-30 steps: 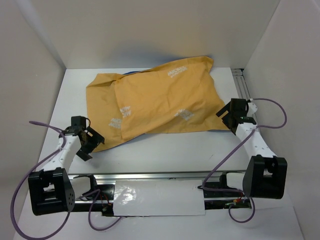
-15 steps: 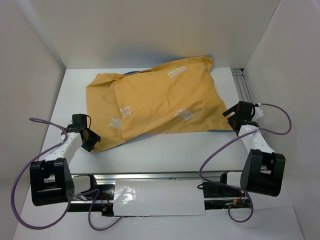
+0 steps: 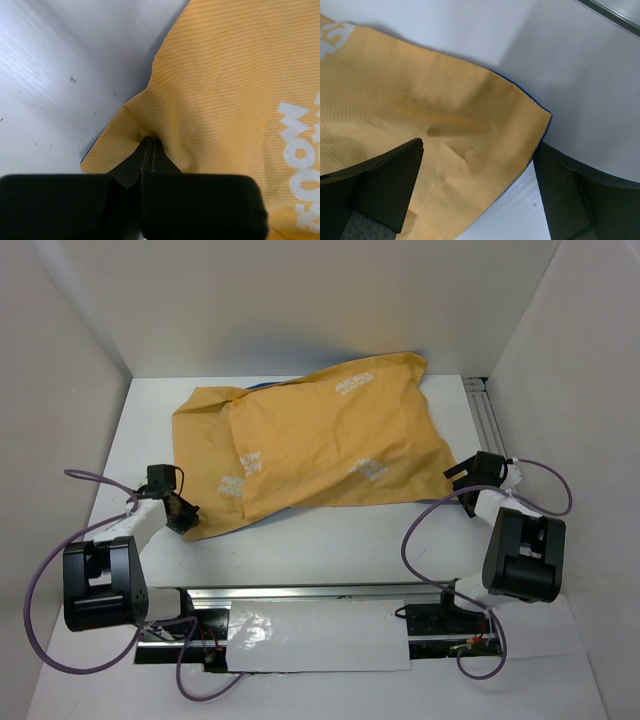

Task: Put the pillow into the pillowcase

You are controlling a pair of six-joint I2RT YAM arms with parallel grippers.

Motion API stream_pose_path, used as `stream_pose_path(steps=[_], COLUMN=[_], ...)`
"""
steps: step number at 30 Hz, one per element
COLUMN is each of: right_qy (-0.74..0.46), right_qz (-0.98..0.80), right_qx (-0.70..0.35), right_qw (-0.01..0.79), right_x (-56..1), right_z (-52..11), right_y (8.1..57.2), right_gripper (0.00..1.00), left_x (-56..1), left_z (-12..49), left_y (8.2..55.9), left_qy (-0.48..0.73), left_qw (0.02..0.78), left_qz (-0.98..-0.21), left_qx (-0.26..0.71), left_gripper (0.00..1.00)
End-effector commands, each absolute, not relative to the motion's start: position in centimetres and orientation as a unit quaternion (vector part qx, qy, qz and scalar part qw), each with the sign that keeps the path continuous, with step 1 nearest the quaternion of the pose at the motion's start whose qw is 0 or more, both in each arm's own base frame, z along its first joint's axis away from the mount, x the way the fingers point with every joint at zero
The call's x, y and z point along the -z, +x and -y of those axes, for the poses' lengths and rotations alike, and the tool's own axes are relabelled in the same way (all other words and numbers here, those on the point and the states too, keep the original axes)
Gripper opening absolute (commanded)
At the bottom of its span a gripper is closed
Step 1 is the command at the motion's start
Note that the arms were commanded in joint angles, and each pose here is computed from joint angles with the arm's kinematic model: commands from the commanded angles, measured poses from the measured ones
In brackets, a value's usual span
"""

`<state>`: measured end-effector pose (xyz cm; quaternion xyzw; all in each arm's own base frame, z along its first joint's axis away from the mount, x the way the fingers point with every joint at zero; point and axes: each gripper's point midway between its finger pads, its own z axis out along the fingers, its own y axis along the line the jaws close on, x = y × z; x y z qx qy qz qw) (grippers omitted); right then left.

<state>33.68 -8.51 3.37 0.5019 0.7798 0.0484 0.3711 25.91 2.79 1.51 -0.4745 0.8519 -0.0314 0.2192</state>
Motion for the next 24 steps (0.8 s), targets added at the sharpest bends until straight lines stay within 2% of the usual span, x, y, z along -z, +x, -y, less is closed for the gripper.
stream_pose_path(steps=[1, 4, 5, 7, 8, 10, 11, 17, 18, 21, 24], right_qy=[0.510, 0.511, 0.502, 0.485, 0.473, 0.448, 0.439, 0.380, 0.362, 0.341, 0.333], right_qz=[-0.771, -0.774, -0.777, -0.778, -0.781, -0.774, -0.776, -0.738, -0.712, -0.671, -0.684], right_qx=[-0.059, -0.070, -0.077, -0.102, -0.108, -0.125, -0.128, -0.117, -0.115, -0.082, -0.067], right_qw=[0.376, 0.367, 0.373, 0.386, 0.393, 0.430, 0.434, 0.546, 0.591, 0.653, 0.645], right_x=[-2.4, -1.4, -1.7, -2.0, -2.1, -4.0, -4.3, -13.8, -18.4, -25.7, -27.6], right_z=[8.7, 8.3, 8.2, 7.4, 7.1, 7.0, 7.0, 8.3, 8.4, 9.5, 9.6], right_y=[34.4, 34.7, 35.1, 35.6, 35.5, 36.6, 36.9, 39.5, 40.0, 40.0, 40.0], right_gripper=[0.96, 0.93, 0.81, 0.67, 0.40, 0.09, 0.00, 0.00, 0.00, 0.00, 0.00], left_x=[-1.1, -1.7, -1.9, -3.7, -4.1, -5.7, -7.1, -12.1, -12.4, -12.7, -12.1], left_z=[-3.2, -3.2, -3.1, -3.5, -3.5, -3.8, -3.9, -4.9, -4.8, -4.8, -4.5], left_y=[26.8, 26.7, 26.5, 27.2, 27.1, 27.6, 27.8, 28.5, 28.5, 28.3, 27.8], left_qy=[-0.455, -0.448, -0.448, -0.440, -0.433, -0.427, -0.417, -0.405, -0.408, -0.408, -0.434], left_qw=[0.234, 0.254, 0.259, 0.302, 0.312, 0.344, 0.368, 0.424, 0.428, 0.432, 0.410], left_qz=[-0.859, -0.856, -0.855, -0.845, -0.844, -0.835, -0.830, -0.809, -0.805, -0.803, -0.801], left_qx=[0.028, 0.033, 0.034, 0.041, 0.042, 0.045, 0.049, 0.041, 0.044, 0.045, 0.051], left_gripper=[0.00, 0.00, 0.00, 0.00, 0.00, 0.00, 0.00, 0.00, 0.00, 0.00, 0.00])
